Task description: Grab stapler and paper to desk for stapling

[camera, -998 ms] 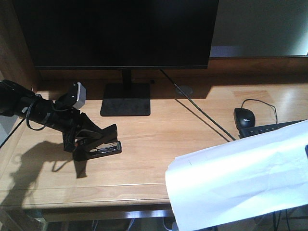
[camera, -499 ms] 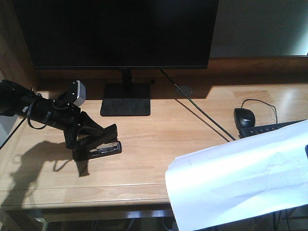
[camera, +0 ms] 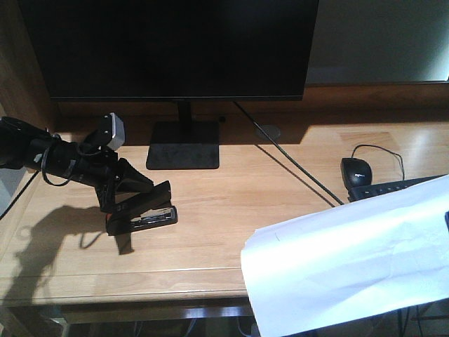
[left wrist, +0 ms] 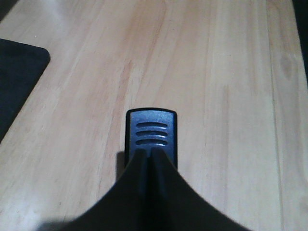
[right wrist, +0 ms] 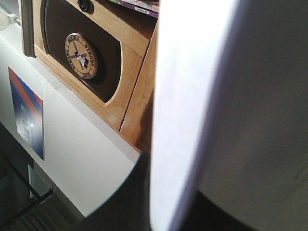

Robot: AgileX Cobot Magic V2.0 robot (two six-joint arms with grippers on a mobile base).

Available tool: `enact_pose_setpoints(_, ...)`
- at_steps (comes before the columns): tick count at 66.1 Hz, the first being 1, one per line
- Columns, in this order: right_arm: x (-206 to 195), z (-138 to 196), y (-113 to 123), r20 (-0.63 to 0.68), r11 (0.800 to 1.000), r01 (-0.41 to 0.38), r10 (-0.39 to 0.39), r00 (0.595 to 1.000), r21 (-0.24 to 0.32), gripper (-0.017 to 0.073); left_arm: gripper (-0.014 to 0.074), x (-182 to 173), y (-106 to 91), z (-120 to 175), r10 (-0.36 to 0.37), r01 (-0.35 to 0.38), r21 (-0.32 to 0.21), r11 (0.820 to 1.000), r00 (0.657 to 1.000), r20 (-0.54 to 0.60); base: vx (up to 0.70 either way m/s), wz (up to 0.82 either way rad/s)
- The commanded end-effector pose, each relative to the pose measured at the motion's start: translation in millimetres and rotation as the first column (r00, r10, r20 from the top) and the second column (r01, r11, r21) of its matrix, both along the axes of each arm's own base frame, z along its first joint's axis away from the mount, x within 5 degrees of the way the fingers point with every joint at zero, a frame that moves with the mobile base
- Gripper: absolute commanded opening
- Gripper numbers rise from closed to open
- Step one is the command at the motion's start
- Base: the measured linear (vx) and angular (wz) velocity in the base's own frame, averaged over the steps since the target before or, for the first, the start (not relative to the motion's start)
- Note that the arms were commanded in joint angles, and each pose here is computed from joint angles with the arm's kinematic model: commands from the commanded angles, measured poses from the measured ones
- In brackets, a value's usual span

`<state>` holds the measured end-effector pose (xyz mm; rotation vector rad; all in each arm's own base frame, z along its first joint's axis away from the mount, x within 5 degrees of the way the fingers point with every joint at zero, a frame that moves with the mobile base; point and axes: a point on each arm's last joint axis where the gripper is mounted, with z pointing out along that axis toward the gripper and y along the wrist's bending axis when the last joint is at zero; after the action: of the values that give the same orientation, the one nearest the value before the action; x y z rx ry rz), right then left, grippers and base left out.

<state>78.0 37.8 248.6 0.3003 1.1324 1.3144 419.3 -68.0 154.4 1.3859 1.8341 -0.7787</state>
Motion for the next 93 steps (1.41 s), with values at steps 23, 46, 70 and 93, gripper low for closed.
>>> enact_pose_setpoints(23,-2.4,3.7,-0.5,0.047,1.000,-0.010,0.009,0.999,0.027,-0.0005,-0.0007,0.3,-4.6,37.3,0.014,-0.010,-0.066,0.998,0.998,0.068,0.00,0.00)
enact_pose_setpoints(46,-2.6,4.0,-0.6,0.051,1.000,-0.011,0.010,0.999,0.029,-0.0005,-0.0007,0.3,-4.6,37.3,0.014,-0.010,-0.066,0.998,0.998,0.068,0.00,0.00)
enact_pose_setpoints(70,0.0,6.3,-10.0,0.031,0.989,0.045,-0.050,0.998,0.142,-0.0005,-0.0007,0.3,-4.6,37.3,0.014,-0.010,-0.066,0.998,0.998,0.068,0.00,0.00)
enact_pose_setpoints(93,2.3,11.0,-8.0,0.052,0.992,0.039,-0.046,0.998,0.120,-0.0005,-0.0007,0.3,-4.6,37.3,0.014,-0.010,-0.067,0.998,0.998,0.068,0.00,0.00)
